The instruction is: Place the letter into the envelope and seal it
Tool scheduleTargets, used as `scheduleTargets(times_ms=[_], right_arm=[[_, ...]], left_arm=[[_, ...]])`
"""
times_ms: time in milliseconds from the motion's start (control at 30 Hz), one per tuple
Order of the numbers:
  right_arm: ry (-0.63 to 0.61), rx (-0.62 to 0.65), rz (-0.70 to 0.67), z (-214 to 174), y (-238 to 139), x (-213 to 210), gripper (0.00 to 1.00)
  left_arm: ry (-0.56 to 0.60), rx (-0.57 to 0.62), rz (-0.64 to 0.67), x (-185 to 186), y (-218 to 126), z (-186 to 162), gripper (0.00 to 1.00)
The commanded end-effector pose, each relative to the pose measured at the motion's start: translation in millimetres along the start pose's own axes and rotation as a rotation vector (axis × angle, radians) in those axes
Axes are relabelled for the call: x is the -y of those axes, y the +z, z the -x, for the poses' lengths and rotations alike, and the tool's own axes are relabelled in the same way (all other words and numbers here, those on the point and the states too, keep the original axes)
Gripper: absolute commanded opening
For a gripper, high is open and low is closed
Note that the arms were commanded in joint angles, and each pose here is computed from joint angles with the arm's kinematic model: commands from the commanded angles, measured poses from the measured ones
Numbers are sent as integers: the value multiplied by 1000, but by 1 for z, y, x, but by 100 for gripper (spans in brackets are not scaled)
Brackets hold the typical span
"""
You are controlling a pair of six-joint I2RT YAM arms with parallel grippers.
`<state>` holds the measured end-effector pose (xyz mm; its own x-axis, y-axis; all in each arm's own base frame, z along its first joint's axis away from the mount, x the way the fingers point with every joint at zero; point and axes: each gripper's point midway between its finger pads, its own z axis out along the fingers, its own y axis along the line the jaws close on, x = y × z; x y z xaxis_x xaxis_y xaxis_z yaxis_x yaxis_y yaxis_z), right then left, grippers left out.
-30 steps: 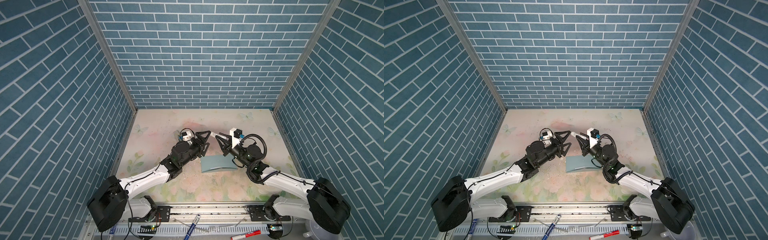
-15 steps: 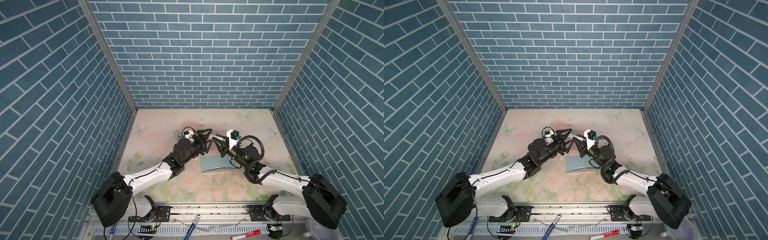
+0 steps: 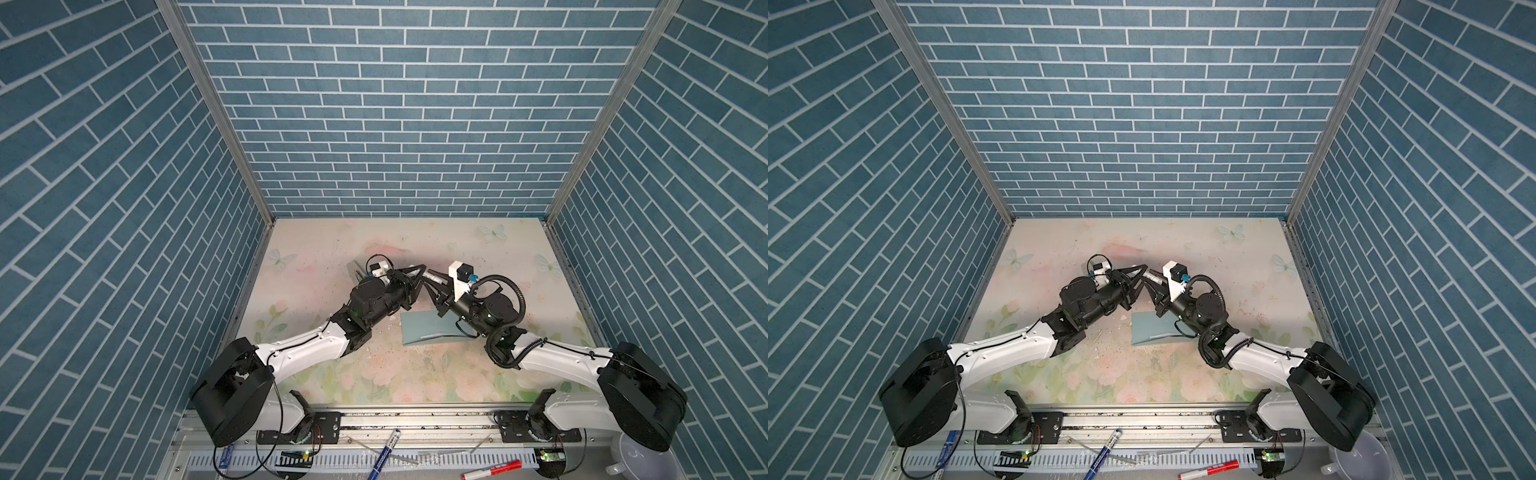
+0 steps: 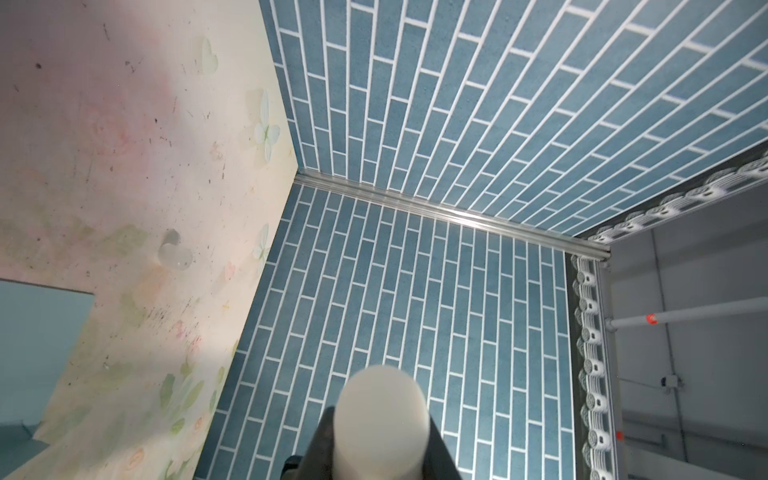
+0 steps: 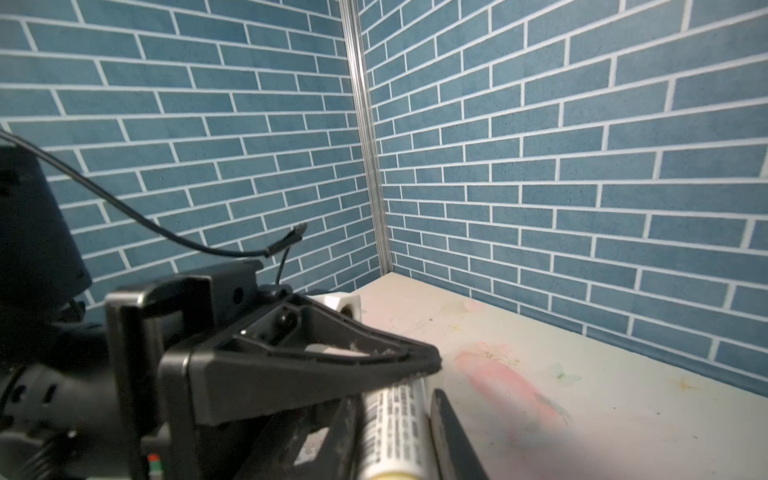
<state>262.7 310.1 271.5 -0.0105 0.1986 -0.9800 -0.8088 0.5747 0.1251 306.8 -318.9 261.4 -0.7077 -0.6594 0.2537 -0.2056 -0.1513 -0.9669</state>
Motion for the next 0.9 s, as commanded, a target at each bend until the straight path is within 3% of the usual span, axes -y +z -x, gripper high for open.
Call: scheduleTargets(times_ms=[0, 67, 233, 267, 367, 500, 600, 767, 867], right_arm=[[-15, 66, 24, 20, 5, -8, 0], [-12, 62, 33, 20, 4, -10, 3], [5, 36, 7, 23, -1, -7, 54], [9, 15, -1, 21, -3, -6, 60], [20, -89, -55, 13, -13, 1, 64], [66, -293, -211, -9, -41, 22, 70], [112, -413, -330, -28, -69, 36, 87], [315, -553, -565, -62, -123, 57, 94], [412, -591, -635, -77, -144, 59, 93]], left_arm=[[29, -11, -38, 10, 2, -2, 4], [66, -7, -36, 9, 3, -2, 0], [259, 19, 4, 9, 0, 3, 0], [302, 27, 26, 7, -2, 5, 0], [506, 58, 117, 2, -11, 14, 0], [875, 105, 300, -4, -32, 32, 0], [1093, 90, 380, -10, -44, 38, 0], [1298, 46, 438, -22, -58, 43, 0], [1372, 29, 451, -28, -64, 44, 0]])
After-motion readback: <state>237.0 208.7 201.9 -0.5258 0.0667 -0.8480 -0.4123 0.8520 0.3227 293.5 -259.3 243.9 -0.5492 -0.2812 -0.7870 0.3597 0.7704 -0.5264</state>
